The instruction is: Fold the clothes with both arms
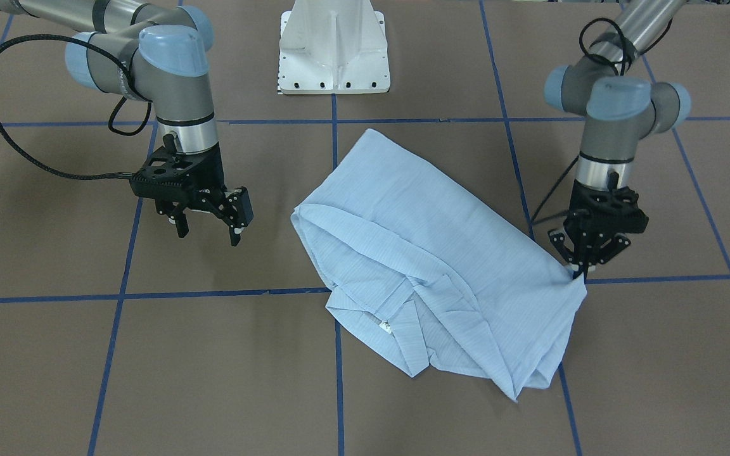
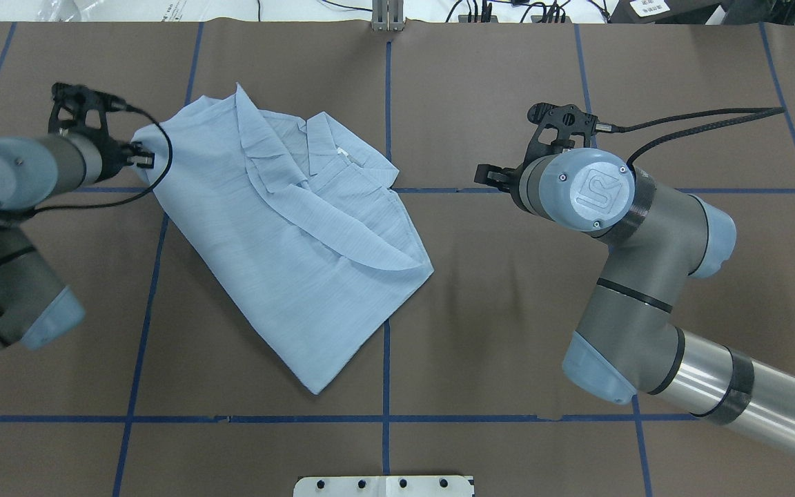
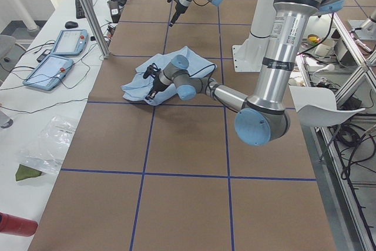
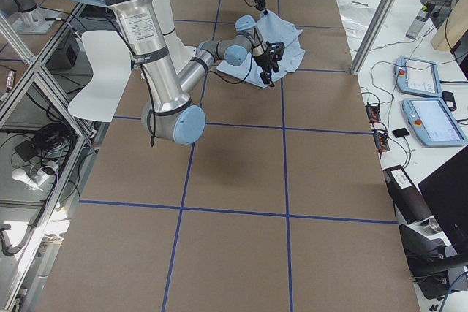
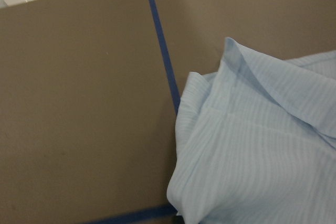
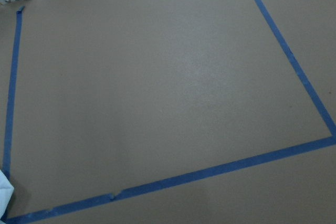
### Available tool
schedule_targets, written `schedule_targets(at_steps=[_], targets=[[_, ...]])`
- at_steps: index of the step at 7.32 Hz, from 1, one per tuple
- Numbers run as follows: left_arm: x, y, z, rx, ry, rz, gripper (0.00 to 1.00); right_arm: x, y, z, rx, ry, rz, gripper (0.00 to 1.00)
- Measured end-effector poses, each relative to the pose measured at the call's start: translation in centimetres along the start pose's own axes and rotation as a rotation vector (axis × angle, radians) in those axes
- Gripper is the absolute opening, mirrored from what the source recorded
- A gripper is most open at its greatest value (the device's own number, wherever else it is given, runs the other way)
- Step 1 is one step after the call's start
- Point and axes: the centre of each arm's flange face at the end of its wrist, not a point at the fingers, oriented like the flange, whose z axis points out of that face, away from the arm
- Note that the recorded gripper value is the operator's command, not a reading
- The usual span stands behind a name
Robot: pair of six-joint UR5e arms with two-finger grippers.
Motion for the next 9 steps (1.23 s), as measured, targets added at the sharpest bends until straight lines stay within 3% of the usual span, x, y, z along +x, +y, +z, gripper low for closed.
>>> schedule_targets(at_steps=[2, 3, 4, 5, 7, 9], targets=[[1.4, -9.1, 6.6, 0.030, -0.063, -0.003, 0.00, -0.7, 0.4, -0.5, -0.004, -0.015, 0.012, 1.00], [2.0, -12.0, 8.0, 0.041, -0.076, -0.003, 0.29, -1.0, 0.6, -0.6, -0.006, -0.021, 0.017, 1.00], [1.3, -13.9, 8.4, 0.051, -0.087, 0.025, 0.99, -1.1, 0.7, -0.9, -0.007, -0.026, 0.019, 1.00], [-0.3, -15.3, 8.2, 0.061, -0.081, 0.081, 1.00, -1.7, 0.7, -1.3, -0.008, -0.037, 0.020, 1.00], [-2.8, -15.0, 6.7, 0.036, 0.023, 0.144, 1.00, -3.9, 0.7, -1.8, -0.013, -0.055, 0.051, 1.00], [-4.9, -12.5, 3.7, 0.027, 0.115, 0.151, 1.00, -9.6, 0.4, 0.1, -0.024, -0.036, 0.174, 0.98]])
